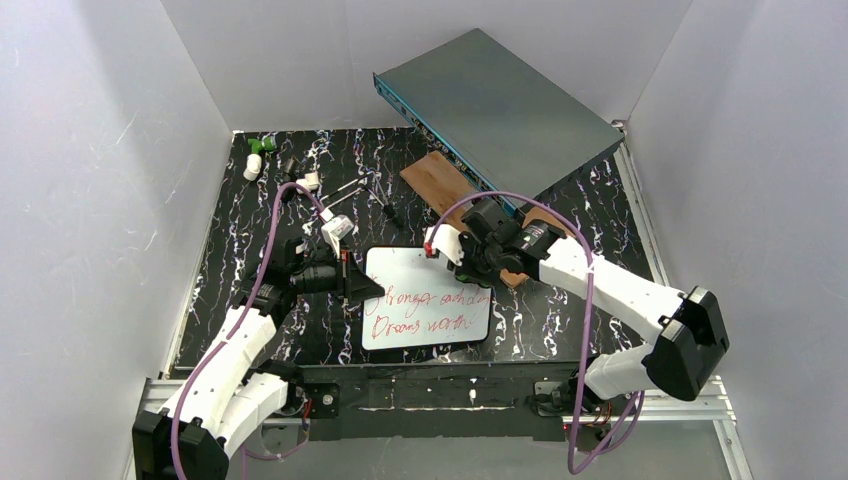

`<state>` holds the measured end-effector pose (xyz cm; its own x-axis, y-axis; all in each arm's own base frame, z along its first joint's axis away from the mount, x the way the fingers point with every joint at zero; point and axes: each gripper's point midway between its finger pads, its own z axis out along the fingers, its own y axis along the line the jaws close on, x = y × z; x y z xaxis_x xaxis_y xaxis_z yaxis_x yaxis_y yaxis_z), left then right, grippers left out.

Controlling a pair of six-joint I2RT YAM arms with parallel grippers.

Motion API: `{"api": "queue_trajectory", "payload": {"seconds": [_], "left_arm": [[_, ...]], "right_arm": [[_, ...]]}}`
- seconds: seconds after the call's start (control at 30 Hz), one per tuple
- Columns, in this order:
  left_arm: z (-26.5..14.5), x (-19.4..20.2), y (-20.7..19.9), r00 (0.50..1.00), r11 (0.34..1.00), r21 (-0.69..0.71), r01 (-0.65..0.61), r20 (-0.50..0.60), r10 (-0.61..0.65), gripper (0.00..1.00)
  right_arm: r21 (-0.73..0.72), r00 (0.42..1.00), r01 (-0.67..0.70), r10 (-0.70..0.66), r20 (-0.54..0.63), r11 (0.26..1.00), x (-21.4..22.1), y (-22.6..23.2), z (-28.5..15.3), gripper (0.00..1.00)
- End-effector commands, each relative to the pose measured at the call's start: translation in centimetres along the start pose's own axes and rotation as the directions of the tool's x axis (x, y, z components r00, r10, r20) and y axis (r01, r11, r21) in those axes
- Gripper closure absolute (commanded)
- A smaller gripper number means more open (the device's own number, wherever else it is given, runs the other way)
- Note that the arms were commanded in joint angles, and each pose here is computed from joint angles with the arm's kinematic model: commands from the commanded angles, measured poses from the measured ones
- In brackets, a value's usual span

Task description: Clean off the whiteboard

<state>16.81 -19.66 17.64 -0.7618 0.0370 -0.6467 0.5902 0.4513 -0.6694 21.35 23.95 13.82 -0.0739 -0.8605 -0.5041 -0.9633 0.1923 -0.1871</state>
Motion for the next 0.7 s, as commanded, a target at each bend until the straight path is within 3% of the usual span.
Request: {"api": "queue_trajectory", "payload": {"seconds": [0.0,0.1,0.3,0.47,0.67], "left_arm": [[-0.1,0.1,-0.3,0.993,0.993,0.014,-0.117,-0.015,0.118,1.0],[-0.1,0.1,-0.3,0.993,0.993,0.015,-0.121,-0.014,0.121,1.0],[-0.1,0.1,-0.4,0.992,0.992,0.014,-0.126,-0.012,0.126,1.0],[-0.2,0.1,-0.5,0.992,0.992,0.018,-0.128,-0.011,0.129,1.0],[-0.1,0.1,-0.4,0.992,0.992,0.014,-0.126,-0.014,0.126,1.0]], "right_arm": [[0.125,0.995,-0.024,0.012,0.095,0.992,-3.9,-3.1,-1.1,0.99],[0.223,0.997,-0.05,0.034,0.073,0.974,-3.1,-5.2,-1.4,0.99],[0.28,0.998,-0.065,0.06,0.026,0.958,0.6,-6.2,-1.3,0.99],[0.111,0.999,-0.039,0.035,0.039,0.993,1.9,-2.5,-0.3,0.99],[-0.048,0.995,-0.034,0.038,0.092,0.998,-0.2,0.3,-0.1,0.99]]}}
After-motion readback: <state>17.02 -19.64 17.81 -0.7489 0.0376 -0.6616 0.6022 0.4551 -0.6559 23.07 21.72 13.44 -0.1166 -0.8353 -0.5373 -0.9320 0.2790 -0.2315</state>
